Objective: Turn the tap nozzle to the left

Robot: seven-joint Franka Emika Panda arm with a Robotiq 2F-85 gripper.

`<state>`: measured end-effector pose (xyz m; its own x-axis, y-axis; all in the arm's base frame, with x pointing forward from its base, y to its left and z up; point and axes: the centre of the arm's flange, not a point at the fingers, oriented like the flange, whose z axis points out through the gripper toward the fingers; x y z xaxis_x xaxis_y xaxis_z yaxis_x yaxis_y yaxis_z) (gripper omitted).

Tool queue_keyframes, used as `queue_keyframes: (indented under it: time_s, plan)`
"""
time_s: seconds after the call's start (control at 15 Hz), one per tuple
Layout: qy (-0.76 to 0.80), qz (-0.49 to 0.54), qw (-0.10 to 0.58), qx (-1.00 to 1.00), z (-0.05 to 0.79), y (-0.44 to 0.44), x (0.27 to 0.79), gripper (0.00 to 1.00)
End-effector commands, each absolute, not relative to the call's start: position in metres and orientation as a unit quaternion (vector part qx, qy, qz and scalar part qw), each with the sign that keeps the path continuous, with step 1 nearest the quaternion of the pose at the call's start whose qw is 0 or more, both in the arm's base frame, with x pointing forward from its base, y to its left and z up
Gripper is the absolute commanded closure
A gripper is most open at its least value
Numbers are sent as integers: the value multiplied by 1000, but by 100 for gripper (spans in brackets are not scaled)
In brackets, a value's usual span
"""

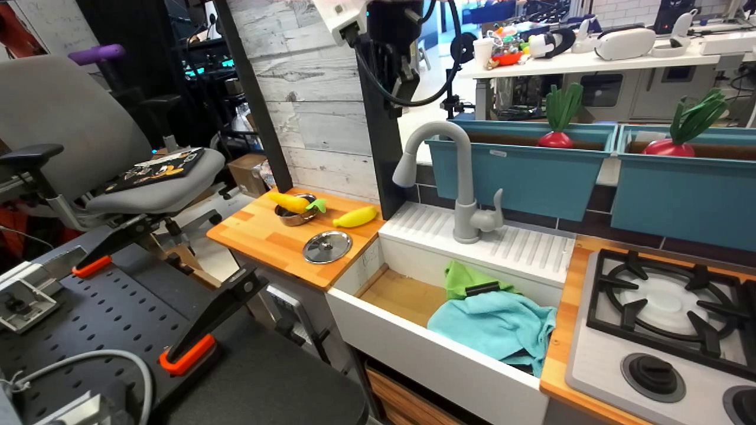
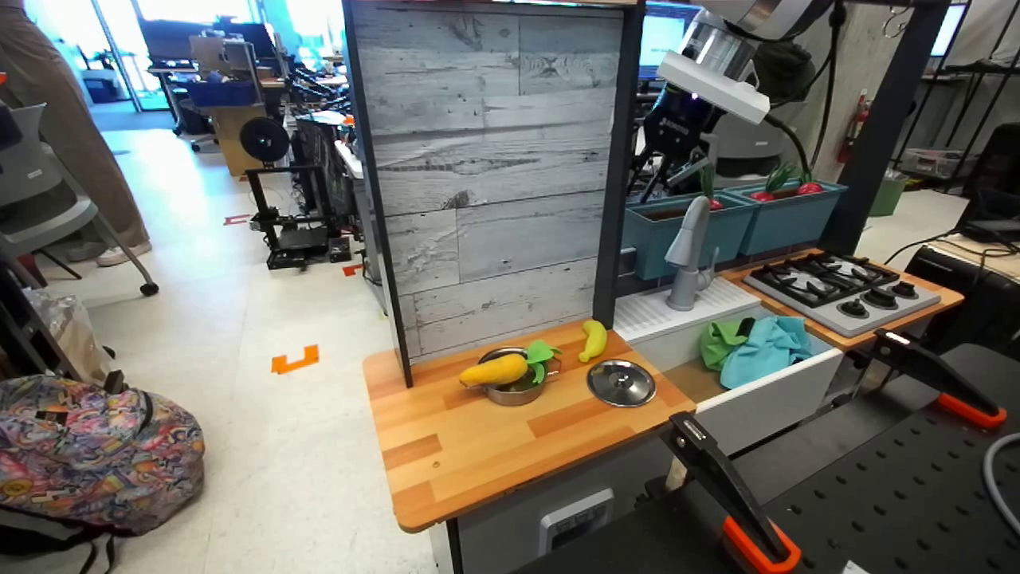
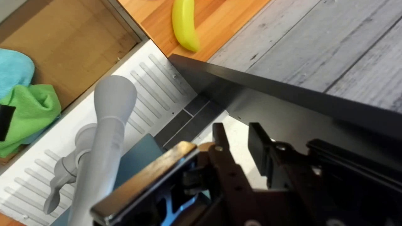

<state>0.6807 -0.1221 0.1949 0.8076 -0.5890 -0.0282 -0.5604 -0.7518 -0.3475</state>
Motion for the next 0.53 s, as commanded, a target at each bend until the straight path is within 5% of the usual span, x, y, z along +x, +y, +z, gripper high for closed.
queue_keyframes:
  time_s: [0.0,0.47]
  plan:
    - [319,-46,197,-926,199,-122,696,58]
    - [323,-49,184,-927,217,-137,668,0]
